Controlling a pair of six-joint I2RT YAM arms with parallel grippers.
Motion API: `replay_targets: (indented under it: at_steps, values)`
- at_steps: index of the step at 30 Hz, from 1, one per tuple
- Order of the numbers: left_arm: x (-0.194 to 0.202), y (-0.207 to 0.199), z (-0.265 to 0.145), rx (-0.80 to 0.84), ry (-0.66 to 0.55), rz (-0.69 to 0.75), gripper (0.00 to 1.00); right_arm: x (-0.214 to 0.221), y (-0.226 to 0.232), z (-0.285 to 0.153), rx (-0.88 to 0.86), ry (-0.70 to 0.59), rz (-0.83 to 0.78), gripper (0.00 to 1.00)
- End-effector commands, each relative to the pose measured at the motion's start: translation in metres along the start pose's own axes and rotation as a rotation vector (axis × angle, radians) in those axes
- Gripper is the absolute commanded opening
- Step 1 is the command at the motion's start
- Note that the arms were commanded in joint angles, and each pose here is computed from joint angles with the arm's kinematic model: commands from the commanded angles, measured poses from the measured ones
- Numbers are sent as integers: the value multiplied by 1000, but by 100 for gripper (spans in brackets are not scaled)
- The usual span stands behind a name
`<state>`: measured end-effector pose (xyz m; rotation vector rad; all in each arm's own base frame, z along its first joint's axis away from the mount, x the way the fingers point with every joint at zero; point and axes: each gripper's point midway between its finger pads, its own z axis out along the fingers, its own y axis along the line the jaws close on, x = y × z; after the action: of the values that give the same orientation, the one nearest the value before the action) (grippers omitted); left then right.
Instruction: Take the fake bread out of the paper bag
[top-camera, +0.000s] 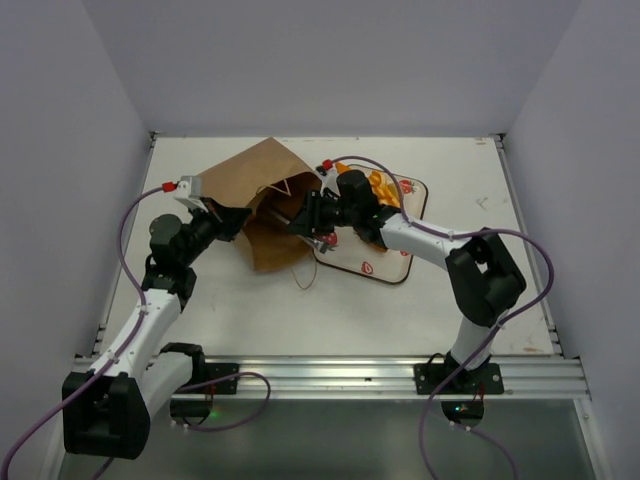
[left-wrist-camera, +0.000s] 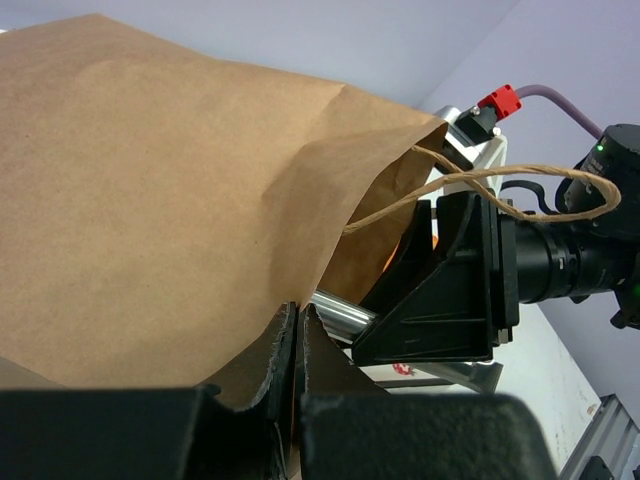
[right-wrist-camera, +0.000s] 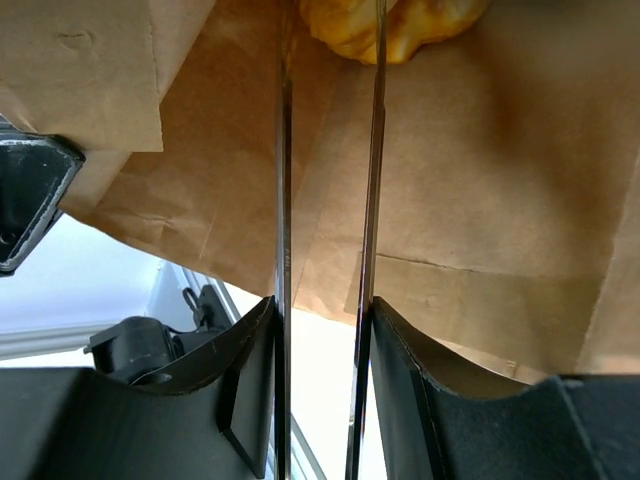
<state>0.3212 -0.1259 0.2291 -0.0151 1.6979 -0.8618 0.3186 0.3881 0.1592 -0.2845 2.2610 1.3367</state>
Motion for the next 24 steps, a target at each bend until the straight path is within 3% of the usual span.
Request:
replay_targets:
  at_steps: [1,13,24]
  values:
    - [-17,-23,-3,95,-52,12,2,-16,18,4,-60,-35,-22,43]
    - [-16,-29,-4,122,-51,-9,2,-13,6,16,-41,-7,11,41]
    - [-9,-24,-4,110,-39,-13,2,-16,12,14,-68,-2,-6,14]
